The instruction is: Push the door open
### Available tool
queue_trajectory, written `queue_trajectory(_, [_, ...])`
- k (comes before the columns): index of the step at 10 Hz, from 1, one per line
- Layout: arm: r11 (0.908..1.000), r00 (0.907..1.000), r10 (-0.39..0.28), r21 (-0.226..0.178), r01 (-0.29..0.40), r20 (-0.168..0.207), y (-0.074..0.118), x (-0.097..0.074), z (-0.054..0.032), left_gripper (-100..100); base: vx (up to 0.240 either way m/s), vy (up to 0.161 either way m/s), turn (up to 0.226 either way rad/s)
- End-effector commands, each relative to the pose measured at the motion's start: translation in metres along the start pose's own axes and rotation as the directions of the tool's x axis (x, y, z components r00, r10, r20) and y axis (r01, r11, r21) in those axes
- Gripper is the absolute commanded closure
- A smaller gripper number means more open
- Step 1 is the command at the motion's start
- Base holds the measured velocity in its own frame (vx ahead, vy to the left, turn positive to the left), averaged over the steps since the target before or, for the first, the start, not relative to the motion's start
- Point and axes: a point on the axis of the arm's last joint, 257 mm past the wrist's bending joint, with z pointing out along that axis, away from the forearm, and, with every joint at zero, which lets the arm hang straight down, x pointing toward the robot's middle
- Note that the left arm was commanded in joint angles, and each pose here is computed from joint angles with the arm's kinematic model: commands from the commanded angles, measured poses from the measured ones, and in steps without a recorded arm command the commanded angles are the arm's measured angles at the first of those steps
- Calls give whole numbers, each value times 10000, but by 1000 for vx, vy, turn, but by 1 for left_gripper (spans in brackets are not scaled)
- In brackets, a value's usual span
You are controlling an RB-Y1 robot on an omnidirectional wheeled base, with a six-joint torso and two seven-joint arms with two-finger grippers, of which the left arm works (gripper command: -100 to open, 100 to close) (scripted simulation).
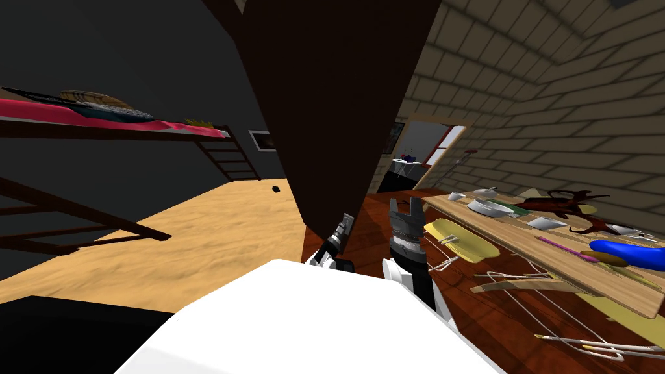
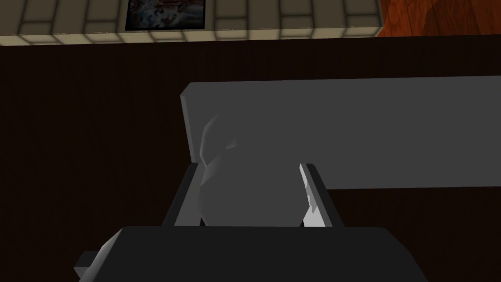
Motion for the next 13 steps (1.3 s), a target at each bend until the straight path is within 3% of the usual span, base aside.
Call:
queue_trajectory(1, [10000,10000,6,-56,-6,0,26,-4,-12,100,-17,12,2])
queue_trajectory(3, [10000,10000,6,-56,-6,0,26,-4,-12,100,-5,3,1])
queue_trajectory(4, [9994,9996,247,-248,-243,151,131,-187,-64,100,74,-92,71])
queue_trajectory(8, [9986,9978,397,-374,-377,538,187,-464,-82,100,122,-148,93])
queue_trajectory(13, [9998,9927,1,-196,22,1208,74,-685,17,100,93,-186,102])
